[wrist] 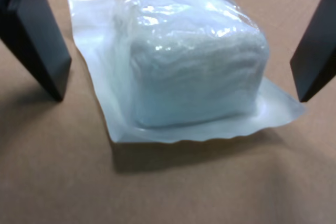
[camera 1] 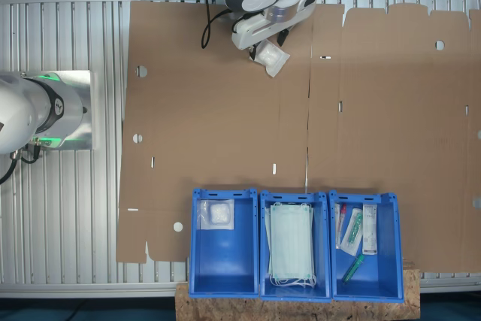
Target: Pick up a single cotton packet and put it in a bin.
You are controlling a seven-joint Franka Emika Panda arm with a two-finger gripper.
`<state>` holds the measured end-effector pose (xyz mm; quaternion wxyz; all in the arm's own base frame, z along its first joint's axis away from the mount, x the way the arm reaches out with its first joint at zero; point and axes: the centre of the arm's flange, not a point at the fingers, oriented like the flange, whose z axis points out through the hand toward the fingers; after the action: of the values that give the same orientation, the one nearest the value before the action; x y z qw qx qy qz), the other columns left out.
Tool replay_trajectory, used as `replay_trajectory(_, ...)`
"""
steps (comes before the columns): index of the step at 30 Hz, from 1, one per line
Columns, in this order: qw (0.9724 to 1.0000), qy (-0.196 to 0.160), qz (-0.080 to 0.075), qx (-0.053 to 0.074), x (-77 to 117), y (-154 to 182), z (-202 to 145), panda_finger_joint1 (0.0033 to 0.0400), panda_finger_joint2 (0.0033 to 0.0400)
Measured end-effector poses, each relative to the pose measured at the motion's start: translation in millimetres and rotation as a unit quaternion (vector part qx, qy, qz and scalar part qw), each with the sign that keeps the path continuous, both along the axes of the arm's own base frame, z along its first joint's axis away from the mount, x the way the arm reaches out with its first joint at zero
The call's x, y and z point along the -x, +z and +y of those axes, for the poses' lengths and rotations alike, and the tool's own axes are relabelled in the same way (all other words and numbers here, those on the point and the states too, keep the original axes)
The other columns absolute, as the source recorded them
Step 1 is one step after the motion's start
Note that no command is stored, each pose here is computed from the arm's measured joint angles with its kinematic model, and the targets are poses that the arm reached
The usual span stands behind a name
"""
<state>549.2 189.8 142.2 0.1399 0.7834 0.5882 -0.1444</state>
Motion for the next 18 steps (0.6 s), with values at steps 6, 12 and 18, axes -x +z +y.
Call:
replay_trajectory(6, 1.0000, 0.000, -0.004, -0.004, -3.8, 1, -6, 0.0400, 0.0400)
replay_trajectory(12, 0.9999, -0.008, -0.008, -0.007, -7.2, 3, -16, 0.0400, 0.0400)
replay_trajectory(18, 0.9998, -0.016, -0.010, -0.009, -9.3, 4, -26, 0.0400, 0.0400)
